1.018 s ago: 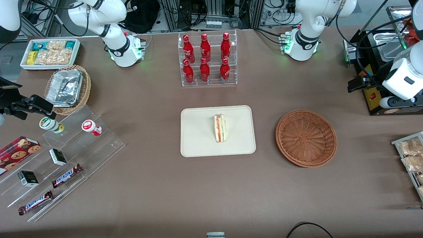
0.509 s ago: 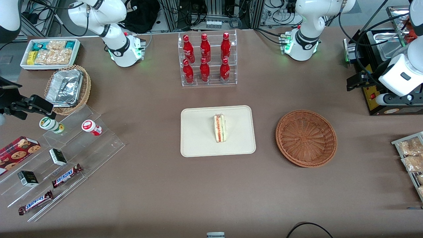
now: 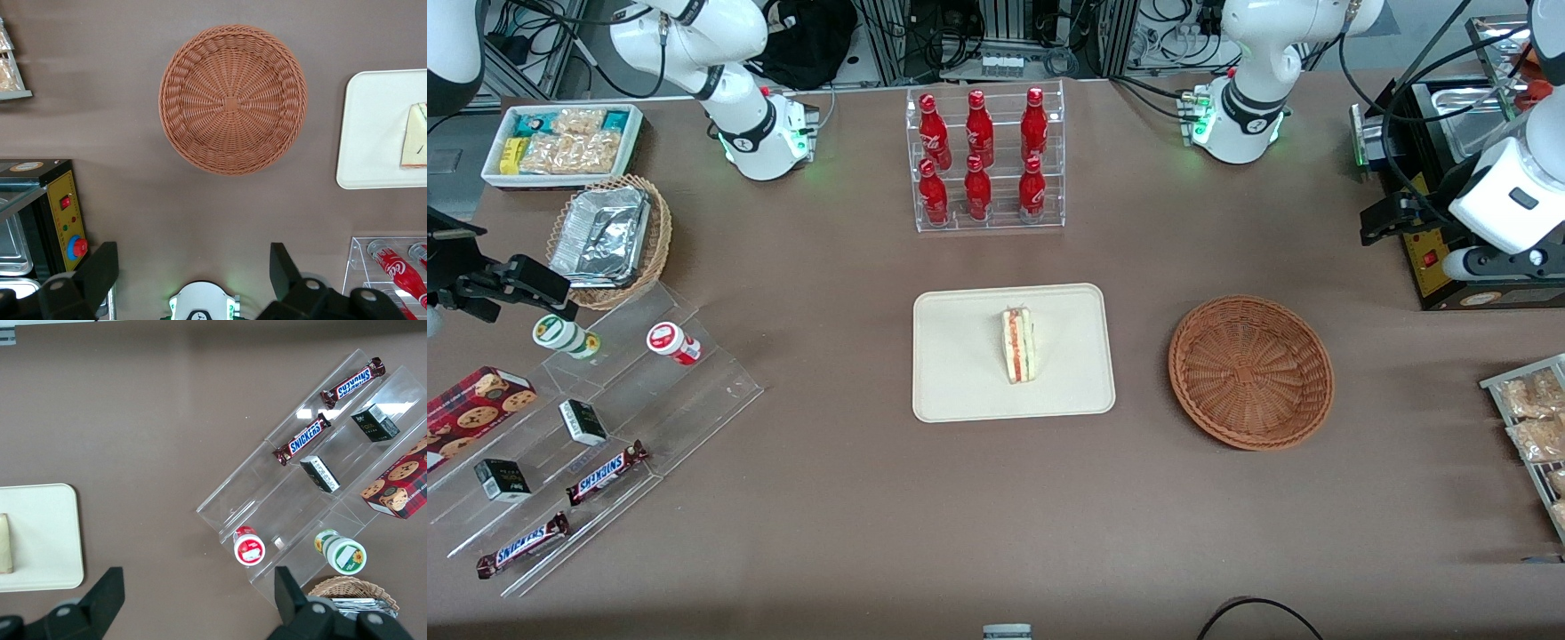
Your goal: Place sandwich from basket to tray
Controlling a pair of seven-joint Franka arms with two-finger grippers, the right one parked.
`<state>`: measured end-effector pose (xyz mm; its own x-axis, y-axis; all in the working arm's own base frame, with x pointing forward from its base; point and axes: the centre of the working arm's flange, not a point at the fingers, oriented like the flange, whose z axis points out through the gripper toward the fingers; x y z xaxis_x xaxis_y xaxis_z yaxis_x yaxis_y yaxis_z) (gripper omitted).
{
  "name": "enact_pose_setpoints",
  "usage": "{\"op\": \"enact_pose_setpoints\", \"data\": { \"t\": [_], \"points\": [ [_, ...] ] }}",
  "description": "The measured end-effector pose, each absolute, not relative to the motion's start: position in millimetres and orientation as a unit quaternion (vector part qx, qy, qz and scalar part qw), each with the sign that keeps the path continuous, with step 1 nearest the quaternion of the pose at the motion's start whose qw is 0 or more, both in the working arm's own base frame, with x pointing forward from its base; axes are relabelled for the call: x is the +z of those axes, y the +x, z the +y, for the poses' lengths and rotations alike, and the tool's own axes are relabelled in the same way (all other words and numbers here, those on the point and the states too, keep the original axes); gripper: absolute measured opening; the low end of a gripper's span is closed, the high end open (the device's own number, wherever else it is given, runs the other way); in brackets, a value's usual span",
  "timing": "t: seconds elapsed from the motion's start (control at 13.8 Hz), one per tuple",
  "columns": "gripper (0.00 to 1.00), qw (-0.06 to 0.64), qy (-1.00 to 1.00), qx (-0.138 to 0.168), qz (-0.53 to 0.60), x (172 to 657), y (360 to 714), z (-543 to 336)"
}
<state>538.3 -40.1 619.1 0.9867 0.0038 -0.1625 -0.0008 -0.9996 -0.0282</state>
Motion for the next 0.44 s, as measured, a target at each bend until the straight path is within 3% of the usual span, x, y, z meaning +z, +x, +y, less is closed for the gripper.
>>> {"op": "enact_pose_setpoints", "data": {
  "t": [0.44],
  "points": [
    [1.00,0.017,-0.998,0.061,-0.002,641.2,525.7,-39.3]
  ]
}}
